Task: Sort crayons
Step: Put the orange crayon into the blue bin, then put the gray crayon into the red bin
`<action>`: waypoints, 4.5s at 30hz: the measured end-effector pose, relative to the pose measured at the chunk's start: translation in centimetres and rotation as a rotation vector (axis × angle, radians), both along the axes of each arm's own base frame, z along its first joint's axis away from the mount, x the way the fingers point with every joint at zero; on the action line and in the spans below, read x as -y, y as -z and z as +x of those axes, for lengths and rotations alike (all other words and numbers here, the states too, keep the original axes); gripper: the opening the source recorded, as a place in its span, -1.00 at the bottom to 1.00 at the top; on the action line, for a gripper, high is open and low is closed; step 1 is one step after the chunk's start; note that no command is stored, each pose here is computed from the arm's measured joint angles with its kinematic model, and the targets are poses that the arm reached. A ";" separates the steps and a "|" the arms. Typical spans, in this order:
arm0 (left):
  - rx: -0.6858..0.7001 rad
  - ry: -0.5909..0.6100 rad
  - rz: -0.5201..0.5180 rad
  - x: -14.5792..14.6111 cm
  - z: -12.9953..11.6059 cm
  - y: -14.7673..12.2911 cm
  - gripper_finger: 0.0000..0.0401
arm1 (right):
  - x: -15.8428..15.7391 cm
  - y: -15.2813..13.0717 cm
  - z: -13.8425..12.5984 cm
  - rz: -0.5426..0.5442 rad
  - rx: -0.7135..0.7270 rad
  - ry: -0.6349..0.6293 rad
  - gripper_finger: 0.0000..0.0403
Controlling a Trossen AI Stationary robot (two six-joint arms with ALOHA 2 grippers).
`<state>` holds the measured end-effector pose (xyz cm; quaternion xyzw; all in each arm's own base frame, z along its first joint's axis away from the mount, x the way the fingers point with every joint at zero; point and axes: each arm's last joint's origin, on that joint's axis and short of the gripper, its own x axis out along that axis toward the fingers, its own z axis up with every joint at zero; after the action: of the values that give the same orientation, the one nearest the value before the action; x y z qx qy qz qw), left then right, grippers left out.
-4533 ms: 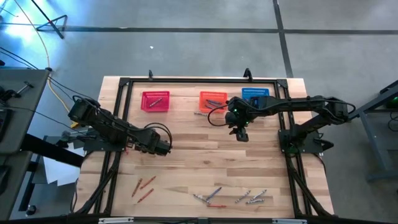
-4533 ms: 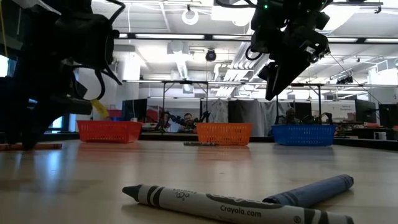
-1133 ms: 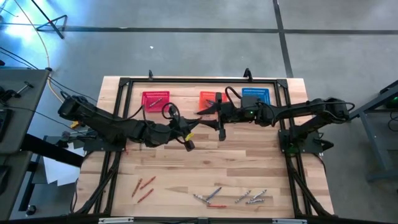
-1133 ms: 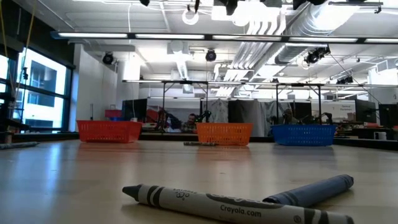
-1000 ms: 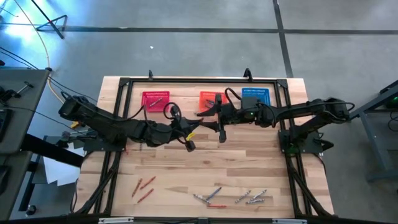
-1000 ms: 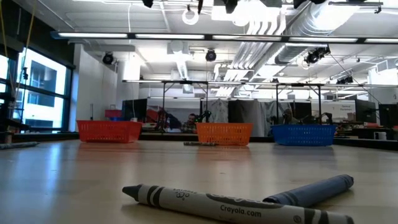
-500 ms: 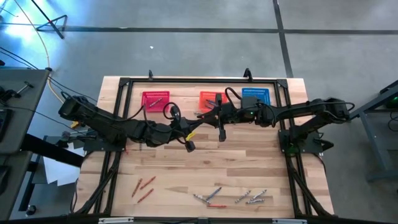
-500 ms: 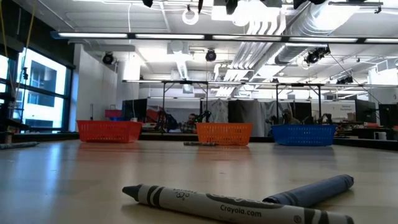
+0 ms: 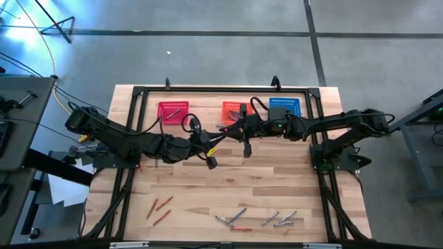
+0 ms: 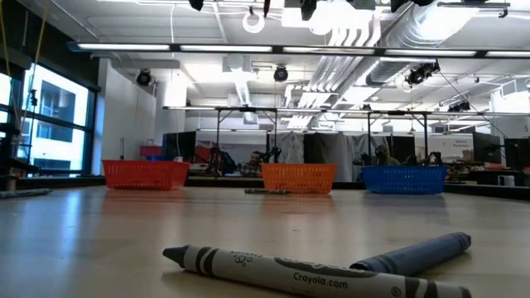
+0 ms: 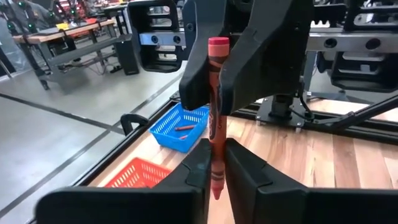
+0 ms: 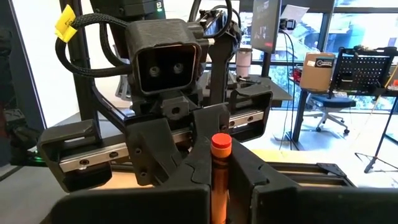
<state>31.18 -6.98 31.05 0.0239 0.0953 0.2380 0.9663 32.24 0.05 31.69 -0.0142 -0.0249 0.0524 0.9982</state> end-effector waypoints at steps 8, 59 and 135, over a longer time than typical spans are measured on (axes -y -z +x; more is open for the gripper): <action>0.002 -0.006 0.000 0.0 0.0 0.0 -0.56 | 0.3 0.4 0.0 0.004 -0.044 0.068 -0.98; -0.187 -0.049 0.028 -0.3 -0.7 1.8 -0.43 | 15.7 4.0 -14.5 0.361 -0.894 1.026 -0.93; -0.165 -0.034 0.017 -0.3 -0.7 1.5 -0.43 | -0.8 11.0 -14.1 0.808 -1.612 0.362 -0.56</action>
<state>30.46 -6.70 29.51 0.0499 0.1730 0.2523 0.9507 18.14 0.81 20.72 0.3727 0.6648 -0.1233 0.6356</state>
